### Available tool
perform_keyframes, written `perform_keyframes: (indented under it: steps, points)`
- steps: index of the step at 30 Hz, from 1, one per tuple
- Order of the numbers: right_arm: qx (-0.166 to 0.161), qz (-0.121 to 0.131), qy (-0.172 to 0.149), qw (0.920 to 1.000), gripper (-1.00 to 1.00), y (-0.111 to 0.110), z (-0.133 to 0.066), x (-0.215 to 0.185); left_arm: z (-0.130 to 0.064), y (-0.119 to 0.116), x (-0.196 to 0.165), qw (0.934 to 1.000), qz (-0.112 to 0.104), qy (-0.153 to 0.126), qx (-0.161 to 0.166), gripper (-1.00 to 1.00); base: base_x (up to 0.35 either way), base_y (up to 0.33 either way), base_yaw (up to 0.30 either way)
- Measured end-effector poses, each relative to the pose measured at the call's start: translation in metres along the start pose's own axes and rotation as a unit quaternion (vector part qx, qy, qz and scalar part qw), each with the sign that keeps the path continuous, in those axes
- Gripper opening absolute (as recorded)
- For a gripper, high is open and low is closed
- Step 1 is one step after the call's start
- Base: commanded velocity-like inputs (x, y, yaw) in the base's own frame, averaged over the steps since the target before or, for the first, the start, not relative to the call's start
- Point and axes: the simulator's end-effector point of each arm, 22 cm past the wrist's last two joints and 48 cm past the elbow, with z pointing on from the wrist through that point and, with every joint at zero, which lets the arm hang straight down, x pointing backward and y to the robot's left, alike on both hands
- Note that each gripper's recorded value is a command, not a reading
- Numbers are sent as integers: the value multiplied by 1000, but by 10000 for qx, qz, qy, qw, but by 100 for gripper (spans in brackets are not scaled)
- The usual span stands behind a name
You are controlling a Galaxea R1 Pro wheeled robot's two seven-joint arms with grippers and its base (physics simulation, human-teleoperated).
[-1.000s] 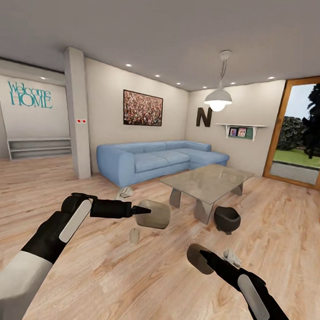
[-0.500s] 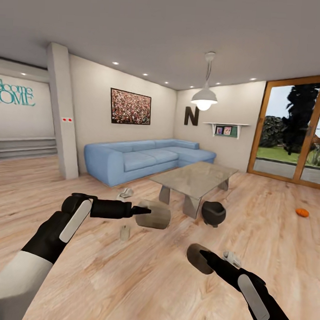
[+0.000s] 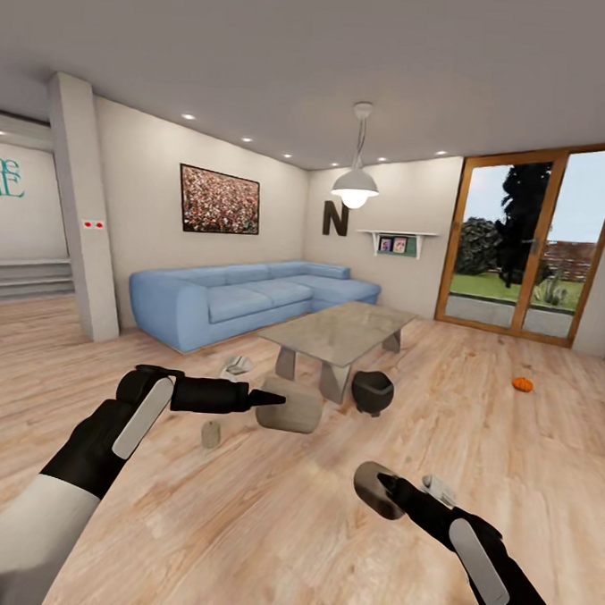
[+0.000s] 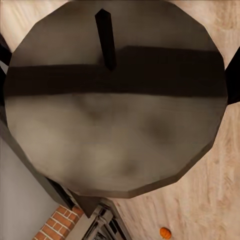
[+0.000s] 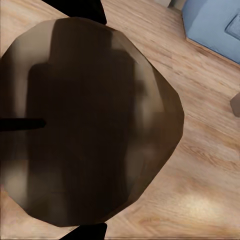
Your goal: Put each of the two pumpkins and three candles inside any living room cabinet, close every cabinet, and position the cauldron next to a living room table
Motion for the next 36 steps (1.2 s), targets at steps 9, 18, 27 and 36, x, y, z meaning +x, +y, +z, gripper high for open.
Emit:
perform_keyframes:
  steps: [9,18,27,36]
  points:
    - [-31,19,-20,10000,-100,2,-1,-1,0,-1,0,10000,9,-4,-3,-100,-144,-252,-71]
    - [-32,110,-123,9999,-100,-1,-4,-11,-2,-4,-2,10000,40,-22,-3,-100,-113,-266,-237]
    - [-55,111,-158,9998,-100,2,-6,-14,-4,-7,-4,10000,74,-42,-1,-100,-85,-278,-248]
    - [-55,116,-162,9998,-100,2,-8,-14,-6,-10,-6,9999,107,-62,-5,-100,-75,-282,-249]
